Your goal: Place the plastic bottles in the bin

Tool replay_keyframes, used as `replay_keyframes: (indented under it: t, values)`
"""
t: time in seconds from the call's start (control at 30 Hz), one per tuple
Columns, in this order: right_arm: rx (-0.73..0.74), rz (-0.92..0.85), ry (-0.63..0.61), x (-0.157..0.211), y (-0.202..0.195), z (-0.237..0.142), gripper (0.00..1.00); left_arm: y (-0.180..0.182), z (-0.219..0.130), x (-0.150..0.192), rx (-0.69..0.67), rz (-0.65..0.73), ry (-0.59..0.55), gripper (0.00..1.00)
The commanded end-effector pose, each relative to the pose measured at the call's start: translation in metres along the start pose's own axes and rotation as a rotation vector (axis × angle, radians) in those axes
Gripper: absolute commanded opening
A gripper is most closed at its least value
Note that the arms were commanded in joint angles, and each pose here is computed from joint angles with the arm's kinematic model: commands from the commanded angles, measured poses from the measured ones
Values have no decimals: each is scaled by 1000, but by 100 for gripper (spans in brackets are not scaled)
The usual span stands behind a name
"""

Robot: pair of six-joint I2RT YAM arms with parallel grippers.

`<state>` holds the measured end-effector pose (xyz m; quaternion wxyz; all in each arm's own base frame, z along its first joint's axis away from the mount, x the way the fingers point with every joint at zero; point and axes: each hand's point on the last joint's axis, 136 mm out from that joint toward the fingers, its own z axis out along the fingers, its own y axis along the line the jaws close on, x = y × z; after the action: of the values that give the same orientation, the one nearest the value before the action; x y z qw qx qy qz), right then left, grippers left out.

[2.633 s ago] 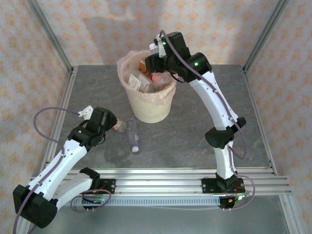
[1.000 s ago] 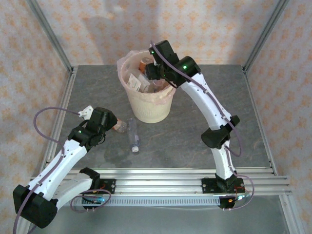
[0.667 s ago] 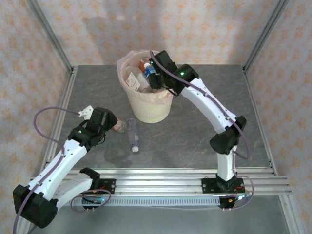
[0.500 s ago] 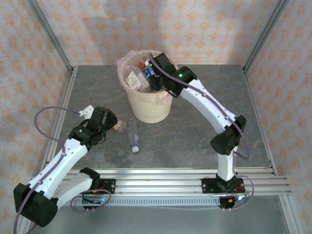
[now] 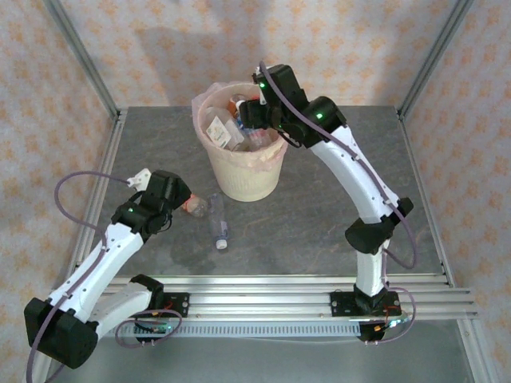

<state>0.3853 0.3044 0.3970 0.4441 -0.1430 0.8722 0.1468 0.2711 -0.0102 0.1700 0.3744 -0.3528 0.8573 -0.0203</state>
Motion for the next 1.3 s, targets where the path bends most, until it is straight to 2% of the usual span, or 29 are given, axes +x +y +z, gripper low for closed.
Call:
replay_keyframes:
  t: [0.0, 0.1, 0.2, 0.23, 0.67, 1.27]
  values:
    - [-10, 9, 11, 3, -4, -24, 67, -8, 2, -7, 32, -29, 8, 100]
    - [-1, 30, -3, 6, -10, -37, 76, -7, 11, -3, 27, -59, 44, 100]
    - [2, 56, -31, 10, -17, -52, 89, -5, 23, 5, 14, -80, 89, 100]
    - [6, 64, -39, 13, -20, -57, 99, -5, 27, 8, 10, -86, 107, 100]
    - [87, 199, -111, 55, -63, -103, 99, -10, 77, 41, -2, -117, 266, 100]
    - [111, 258, -93, 81, -73, -101, 99, -4, 125, 66, -87, -93, 361, 100]
